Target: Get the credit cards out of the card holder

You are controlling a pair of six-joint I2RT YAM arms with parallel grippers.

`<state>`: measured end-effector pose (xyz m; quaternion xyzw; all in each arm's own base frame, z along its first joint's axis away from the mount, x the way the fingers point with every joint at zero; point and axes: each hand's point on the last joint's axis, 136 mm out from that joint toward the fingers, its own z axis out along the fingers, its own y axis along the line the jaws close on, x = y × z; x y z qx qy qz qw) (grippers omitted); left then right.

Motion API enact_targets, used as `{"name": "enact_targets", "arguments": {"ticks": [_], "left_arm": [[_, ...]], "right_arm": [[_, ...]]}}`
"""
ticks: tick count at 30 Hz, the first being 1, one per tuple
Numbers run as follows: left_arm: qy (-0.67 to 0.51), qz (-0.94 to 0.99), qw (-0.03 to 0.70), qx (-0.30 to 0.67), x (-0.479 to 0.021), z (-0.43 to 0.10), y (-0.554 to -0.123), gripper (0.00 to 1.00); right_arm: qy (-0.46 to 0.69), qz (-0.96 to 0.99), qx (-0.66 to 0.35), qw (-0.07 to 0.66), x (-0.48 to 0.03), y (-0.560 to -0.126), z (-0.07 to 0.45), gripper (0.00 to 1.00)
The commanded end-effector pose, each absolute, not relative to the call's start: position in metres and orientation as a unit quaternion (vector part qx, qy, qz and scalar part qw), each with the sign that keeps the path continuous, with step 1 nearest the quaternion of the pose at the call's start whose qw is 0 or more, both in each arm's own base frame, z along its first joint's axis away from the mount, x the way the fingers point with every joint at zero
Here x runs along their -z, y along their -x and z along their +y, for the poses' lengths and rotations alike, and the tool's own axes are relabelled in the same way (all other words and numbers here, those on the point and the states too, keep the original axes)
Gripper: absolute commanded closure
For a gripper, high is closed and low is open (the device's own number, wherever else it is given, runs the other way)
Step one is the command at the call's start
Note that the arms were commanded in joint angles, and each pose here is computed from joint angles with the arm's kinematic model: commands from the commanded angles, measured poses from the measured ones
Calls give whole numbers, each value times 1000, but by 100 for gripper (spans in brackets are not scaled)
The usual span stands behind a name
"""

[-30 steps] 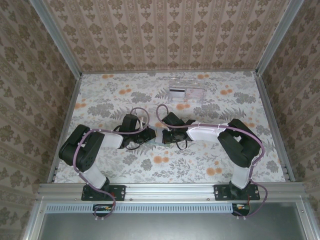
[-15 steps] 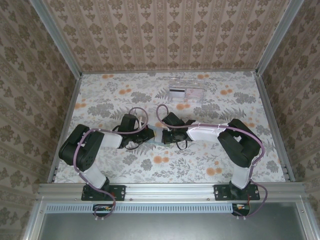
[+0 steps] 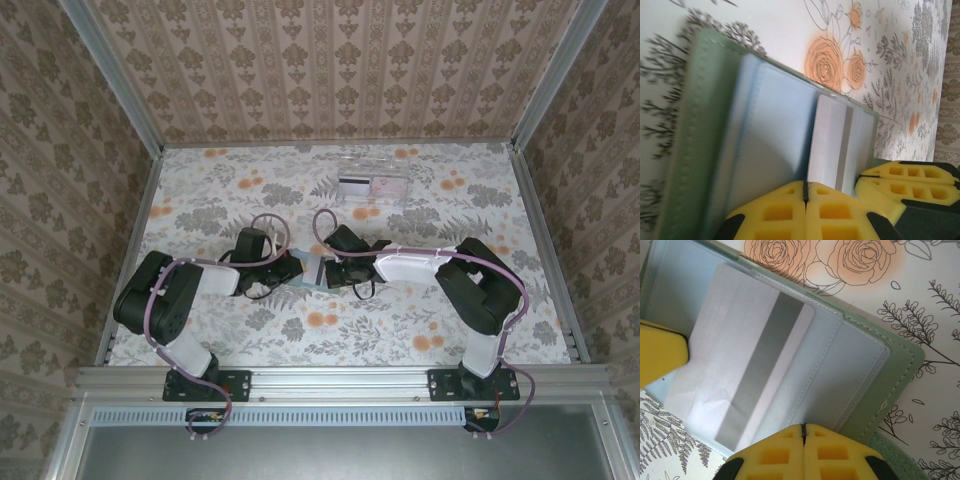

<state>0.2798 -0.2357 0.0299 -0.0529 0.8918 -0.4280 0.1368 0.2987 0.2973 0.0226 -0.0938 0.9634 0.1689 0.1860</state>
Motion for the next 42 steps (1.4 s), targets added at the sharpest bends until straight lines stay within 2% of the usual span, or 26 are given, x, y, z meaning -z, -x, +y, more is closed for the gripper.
{"name": "enact_targets", "arguments": {"ticks": [1,18,30,34,42], "left_arm": [[49,897,138,417,-27,-227,-276,100],[52,895,160,414,-41,-198,-277,100],[54,887,196,414,-71,-182,-276,100],[42,885,222,407,-93,-181,-273,100],[-46,894,295,334,-140,-194,-265,100]], "right_arm": [[84,975,-139,153,-3,-284,279,100],[84,974,-142,157,-7,-284,279,100],[86,967,-157,180,-24,-287,279,100],[93,954,-167,232,-63,-295,277,93],[79,913,-158,367,-147,-303,240,65]]}}
